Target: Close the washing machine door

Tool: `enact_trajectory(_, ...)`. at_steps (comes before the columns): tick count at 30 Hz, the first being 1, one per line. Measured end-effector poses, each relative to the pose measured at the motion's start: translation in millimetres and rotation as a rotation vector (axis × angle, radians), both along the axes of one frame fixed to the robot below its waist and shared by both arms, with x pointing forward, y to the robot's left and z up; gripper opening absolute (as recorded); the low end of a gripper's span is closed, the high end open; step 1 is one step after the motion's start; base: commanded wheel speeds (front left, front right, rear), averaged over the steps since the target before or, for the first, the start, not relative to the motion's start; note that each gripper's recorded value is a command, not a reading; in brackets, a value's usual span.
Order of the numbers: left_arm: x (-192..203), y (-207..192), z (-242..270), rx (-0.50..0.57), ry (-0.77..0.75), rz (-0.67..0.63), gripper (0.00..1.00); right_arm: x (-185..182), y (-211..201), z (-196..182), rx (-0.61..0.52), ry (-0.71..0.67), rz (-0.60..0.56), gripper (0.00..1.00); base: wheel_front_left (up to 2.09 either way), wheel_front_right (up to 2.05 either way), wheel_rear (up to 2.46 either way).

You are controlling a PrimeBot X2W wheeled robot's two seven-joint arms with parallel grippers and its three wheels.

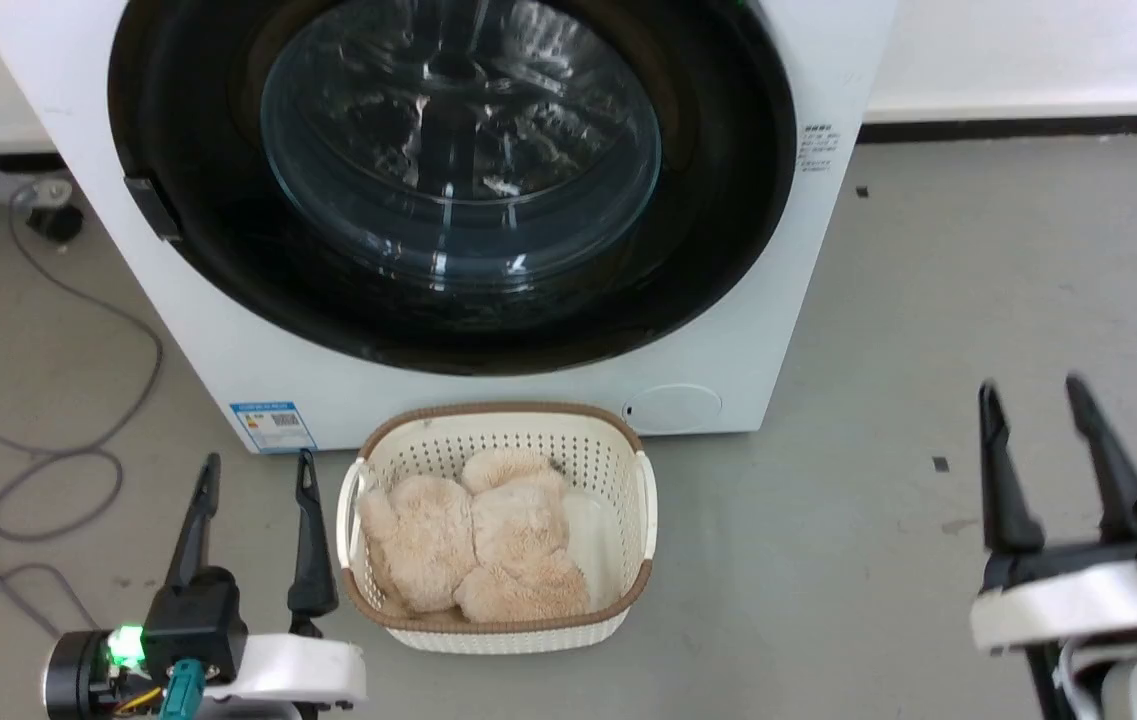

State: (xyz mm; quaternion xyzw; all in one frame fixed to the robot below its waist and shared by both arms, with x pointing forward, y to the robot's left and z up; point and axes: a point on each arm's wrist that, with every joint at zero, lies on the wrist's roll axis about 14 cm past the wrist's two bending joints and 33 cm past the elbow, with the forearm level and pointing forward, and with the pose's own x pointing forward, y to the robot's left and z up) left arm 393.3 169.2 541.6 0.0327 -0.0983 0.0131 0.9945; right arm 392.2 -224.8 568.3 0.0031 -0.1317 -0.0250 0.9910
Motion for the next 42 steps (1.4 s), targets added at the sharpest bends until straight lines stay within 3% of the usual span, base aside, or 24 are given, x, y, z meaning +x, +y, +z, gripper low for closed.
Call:
enact_trajectory(14,-13.6,-0.2,-4.8,-0.017,0.019,-0.009,1.0,-29.8,19.4,-39.1,0.058,0.109,0.051,1.0,0.0,0.0,0.0)
enact_trajectory(15,-13.5,0.3,-5.5,-0.017,0.021,-0.007,0.0,-29.8,19.5,-39.5,0.058,0.11,0.051,0.0,0.0,0.0,0.0)
enact_trajectory(42,-15.2,2.1,-8.6,-0.02,0.058,-0.01,0.0,-26.9,27.2,-40.5,0.039,0.141,0.075,0.0,0.0,0.0,0.0)
